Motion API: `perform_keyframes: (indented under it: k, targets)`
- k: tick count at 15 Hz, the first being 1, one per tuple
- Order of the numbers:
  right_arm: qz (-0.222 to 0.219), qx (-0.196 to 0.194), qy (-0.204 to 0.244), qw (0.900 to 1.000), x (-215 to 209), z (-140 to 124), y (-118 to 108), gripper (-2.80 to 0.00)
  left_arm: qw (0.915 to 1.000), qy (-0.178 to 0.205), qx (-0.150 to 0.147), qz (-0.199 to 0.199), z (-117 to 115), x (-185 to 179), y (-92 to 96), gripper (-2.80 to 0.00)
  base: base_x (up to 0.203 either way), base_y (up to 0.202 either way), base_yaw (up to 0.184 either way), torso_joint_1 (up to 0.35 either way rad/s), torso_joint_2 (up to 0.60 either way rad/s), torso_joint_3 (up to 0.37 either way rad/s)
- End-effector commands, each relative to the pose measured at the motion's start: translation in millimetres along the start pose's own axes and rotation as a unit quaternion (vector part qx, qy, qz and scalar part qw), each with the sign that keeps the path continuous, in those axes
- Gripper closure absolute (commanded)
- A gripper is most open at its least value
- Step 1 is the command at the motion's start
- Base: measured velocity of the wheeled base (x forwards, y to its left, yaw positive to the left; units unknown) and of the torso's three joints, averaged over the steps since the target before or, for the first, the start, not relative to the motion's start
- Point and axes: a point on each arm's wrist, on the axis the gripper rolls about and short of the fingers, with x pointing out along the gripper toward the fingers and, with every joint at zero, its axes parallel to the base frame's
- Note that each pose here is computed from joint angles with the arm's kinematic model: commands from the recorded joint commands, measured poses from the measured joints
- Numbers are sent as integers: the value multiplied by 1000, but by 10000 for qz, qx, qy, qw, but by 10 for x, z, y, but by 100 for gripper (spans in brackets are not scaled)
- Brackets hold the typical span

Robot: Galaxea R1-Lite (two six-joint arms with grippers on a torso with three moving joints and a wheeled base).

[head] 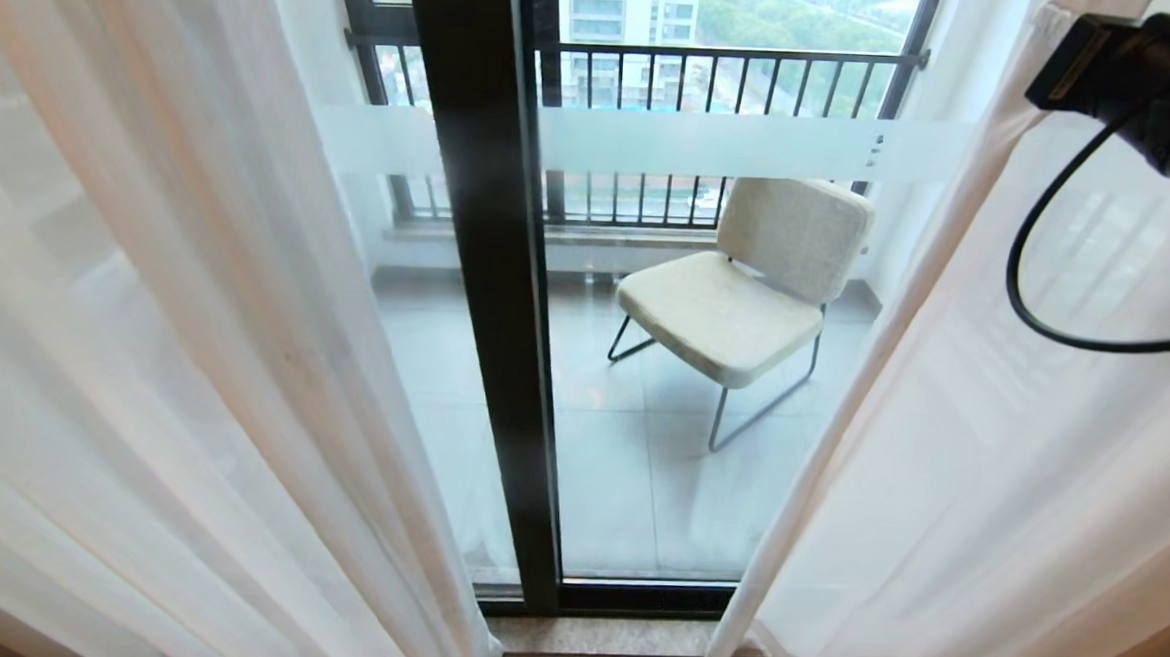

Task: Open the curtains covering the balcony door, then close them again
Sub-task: Close the inner curtains on both sides

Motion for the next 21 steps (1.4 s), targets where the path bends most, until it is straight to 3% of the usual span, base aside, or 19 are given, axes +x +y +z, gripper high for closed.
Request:
perform_keyframes:
  k: [1, 21]
  targets:
    - [29, 13, 20, 10000, 18, -27, 20, 0, 10000, -2, 0, 4, 0, 0, 0, 0, 0, 191, 0, 7, -2, 2]
    - [238, 96, -77, 9996, 29, 31, 161, 0, 10000, 13, 0, -4, -3, 0, 0, 0, 0, 190, 1, 3, 1, 2]
